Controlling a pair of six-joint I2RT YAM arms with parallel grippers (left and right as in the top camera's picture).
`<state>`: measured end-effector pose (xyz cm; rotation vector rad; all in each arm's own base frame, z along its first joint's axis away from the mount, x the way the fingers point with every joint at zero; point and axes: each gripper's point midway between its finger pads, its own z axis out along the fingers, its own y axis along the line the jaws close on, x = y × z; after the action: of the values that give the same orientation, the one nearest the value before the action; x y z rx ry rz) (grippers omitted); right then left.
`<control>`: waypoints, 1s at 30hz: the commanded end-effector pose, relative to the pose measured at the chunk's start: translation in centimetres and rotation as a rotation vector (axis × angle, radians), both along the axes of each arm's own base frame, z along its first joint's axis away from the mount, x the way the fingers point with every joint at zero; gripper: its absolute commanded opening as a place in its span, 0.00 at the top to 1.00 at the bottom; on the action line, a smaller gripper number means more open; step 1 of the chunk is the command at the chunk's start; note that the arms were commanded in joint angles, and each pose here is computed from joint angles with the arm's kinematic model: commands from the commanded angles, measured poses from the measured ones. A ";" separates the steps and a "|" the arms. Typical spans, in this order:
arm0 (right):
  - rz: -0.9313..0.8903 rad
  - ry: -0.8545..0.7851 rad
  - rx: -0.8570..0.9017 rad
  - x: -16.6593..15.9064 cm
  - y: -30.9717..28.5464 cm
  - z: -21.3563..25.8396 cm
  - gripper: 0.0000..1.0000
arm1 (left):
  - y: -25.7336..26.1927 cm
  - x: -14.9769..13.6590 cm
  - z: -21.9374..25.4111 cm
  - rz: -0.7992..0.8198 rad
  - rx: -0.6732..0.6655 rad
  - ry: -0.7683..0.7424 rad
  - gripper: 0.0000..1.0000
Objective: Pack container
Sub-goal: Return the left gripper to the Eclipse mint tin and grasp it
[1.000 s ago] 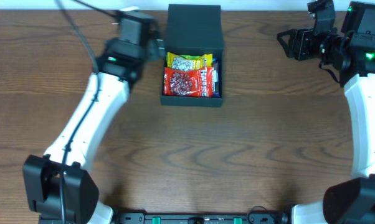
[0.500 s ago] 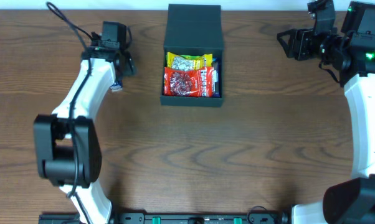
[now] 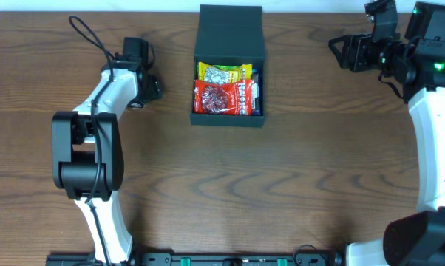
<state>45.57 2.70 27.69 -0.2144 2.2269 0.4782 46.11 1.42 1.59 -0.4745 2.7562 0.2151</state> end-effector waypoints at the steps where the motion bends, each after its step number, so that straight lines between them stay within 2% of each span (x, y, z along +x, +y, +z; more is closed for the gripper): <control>1: -0.009 -0.009 0.005 -0.1 -0.3 0.5 0.38 | 0.4 0.5 -0.5 -0.017 -0.019 -0.003 0.13; 8: -0.009 -0.008 0.005 -0.1 -0.3 0.5 0.38 | 0.2 1.6 -0.4 -0.045 -0.103 -0.046 0.21; 22: -0.009 -0.009 0.005 -0.1 -0.3 0.5 0.38 | 0.6 1.8 -1.4 -0.037 -0.113 -0.042 0.30; 26: -0.009 -0.009 0.005 -0.1 -0.3 0.5 0.37 | 0.6 1.7 -1.8 -0.037 -0.113 -0.032 0.45; 30: -0.009 -0.010 0.005 -0.1 -0.3 0.6 0.37 | 0.6 1.5 -2.3 -0.036 -0.114 -0.019 0.54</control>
<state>45.57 2.70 27.68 -0.2143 2.2273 0.4784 47.86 1.76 0.46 -0.4481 2.7381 0.0409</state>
